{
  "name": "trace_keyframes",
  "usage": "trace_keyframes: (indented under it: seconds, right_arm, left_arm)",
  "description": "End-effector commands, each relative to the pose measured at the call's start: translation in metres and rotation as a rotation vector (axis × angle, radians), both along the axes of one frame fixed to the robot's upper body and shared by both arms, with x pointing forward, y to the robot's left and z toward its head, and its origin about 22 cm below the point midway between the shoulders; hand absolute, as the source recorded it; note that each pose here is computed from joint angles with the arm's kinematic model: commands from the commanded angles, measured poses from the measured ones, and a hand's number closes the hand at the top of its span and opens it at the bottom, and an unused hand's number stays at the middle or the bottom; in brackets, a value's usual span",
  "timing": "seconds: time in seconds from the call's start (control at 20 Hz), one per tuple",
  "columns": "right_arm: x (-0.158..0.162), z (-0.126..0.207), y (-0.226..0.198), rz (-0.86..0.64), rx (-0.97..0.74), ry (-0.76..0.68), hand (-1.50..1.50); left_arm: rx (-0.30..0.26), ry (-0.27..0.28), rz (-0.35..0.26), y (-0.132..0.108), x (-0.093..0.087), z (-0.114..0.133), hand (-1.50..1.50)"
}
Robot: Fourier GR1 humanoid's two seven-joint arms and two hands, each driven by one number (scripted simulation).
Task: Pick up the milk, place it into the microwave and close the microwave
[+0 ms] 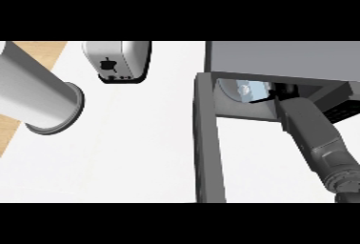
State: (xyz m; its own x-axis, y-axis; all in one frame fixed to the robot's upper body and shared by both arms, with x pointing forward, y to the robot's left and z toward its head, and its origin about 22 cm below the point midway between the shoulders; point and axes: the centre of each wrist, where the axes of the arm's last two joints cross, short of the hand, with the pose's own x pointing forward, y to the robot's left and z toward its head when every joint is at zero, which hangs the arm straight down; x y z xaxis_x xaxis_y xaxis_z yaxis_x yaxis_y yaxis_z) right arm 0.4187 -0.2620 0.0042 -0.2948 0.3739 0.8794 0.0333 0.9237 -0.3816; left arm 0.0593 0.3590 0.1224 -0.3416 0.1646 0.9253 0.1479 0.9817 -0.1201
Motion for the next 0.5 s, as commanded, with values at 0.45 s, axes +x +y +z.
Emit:
trace_keyframes:
  seconds: [0.45]
  right_arm:
    - [0.016, 0.036, -0.019, -0.203, -0.112, -0.046, 1.50]
  left_arm:
    - [0.004, -0.041, -0.051, -0.003, 0.017, 0.010, -1.50]
